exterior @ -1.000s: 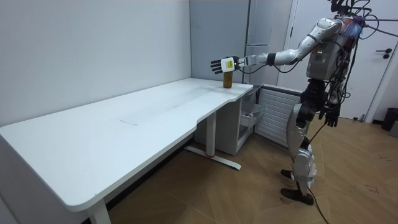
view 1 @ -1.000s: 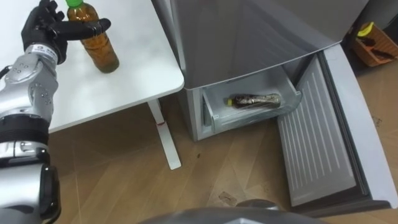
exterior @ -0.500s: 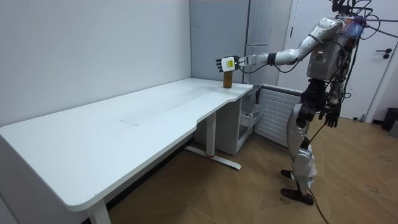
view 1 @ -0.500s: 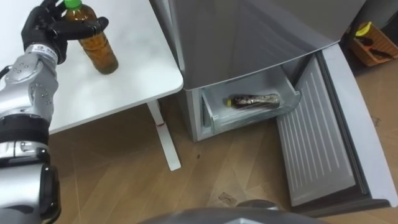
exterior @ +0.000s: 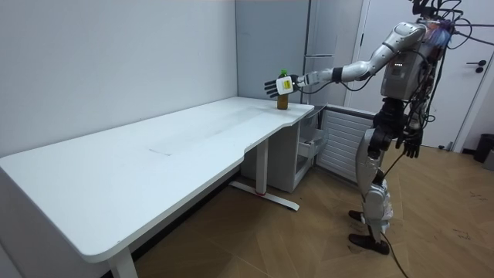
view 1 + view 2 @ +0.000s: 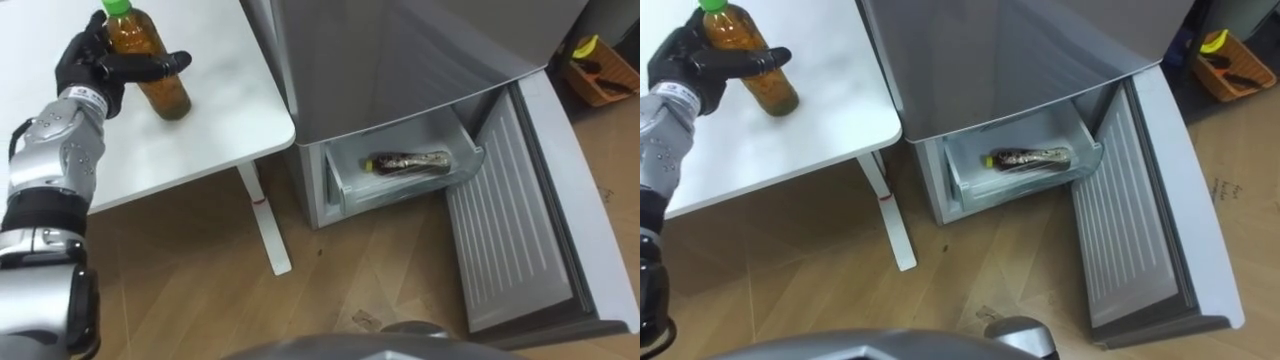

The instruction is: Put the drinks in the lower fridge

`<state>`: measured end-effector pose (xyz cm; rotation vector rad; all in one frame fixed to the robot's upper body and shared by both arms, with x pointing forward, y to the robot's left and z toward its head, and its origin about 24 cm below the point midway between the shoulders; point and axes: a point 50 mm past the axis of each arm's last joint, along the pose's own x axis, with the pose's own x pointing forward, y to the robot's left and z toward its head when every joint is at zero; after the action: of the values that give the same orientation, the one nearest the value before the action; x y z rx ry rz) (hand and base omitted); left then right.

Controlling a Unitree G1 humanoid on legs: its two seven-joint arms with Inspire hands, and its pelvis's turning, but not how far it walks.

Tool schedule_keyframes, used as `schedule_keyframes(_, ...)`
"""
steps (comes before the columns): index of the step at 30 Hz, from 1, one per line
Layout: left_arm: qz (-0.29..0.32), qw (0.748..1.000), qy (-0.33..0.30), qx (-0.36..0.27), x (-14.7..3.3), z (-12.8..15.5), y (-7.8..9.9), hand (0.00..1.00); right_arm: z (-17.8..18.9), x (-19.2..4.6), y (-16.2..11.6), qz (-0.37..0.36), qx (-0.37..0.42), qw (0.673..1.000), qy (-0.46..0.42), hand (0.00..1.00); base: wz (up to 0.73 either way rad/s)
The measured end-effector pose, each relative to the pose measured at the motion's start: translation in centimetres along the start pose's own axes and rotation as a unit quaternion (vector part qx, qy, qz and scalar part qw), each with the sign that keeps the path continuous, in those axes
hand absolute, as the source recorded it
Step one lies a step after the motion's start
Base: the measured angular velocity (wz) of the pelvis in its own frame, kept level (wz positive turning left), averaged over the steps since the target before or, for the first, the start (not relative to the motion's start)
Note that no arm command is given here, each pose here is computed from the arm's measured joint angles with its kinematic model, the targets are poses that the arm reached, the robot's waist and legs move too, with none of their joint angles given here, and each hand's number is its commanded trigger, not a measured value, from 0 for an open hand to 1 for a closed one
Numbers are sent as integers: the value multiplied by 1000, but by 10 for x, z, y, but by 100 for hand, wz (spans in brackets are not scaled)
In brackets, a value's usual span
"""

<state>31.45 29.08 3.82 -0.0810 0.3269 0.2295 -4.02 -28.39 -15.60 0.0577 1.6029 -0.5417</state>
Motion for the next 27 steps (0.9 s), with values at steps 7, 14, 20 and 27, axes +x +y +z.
schedule_keyframes(7,-1,1000,1,-1,0,-1,-1,100,4,0,0,0,0,1000,-8,0,0)
schedule_keyframes(14,-1,1000,1,-1,0,-1,-1,100,8,-1,0,1,0,1000,-17,0,0)
schedule_keyframes(20,1,1000,5,17,0,-3,-3,100,9,-1,0,-1,0,1000,-19,0,0)
schedule_keyframes(27,-15,999,20,29,1,-11,-13,100,9,-1,1,4,-2,1000,-20,0,0)
